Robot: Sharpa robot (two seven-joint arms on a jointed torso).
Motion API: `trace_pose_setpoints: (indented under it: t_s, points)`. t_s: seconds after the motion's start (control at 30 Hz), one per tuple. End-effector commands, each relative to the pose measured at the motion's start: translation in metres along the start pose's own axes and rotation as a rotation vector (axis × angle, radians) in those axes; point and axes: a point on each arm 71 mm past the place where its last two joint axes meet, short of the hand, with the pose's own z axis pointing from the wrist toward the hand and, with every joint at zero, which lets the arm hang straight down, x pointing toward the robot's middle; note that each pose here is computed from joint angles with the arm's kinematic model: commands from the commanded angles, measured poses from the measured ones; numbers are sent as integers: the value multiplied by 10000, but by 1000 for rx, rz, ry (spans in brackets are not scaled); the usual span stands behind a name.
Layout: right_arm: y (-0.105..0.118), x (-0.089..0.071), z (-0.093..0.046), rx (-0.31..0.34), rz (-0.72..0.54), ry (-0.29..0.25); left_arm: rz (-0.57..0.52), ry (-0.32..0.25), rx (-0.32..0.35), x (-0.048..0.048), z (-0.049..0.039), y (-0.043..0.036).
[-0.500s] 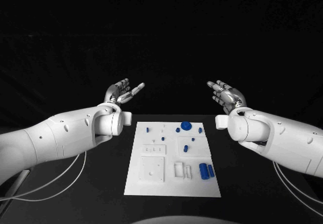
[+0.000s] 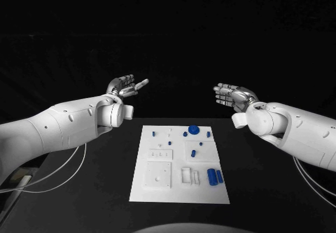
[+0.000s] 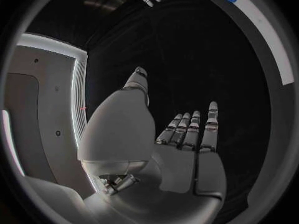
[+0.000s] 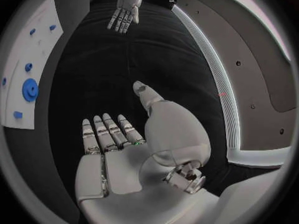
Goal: Assemble the parts on the task board
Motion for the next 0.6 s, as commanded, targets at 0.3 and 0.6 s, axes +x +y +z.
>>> trace_pose_setpoints:
  t_s: [0.3, 0.6]
  points:
    - [73, 84, 53, -175, -592, 77, -33, 106, 8, 34, -81, -6]
    - [92, 332, 82, -265, -969, 119, -48, 204, 22, 10, -291, -52]
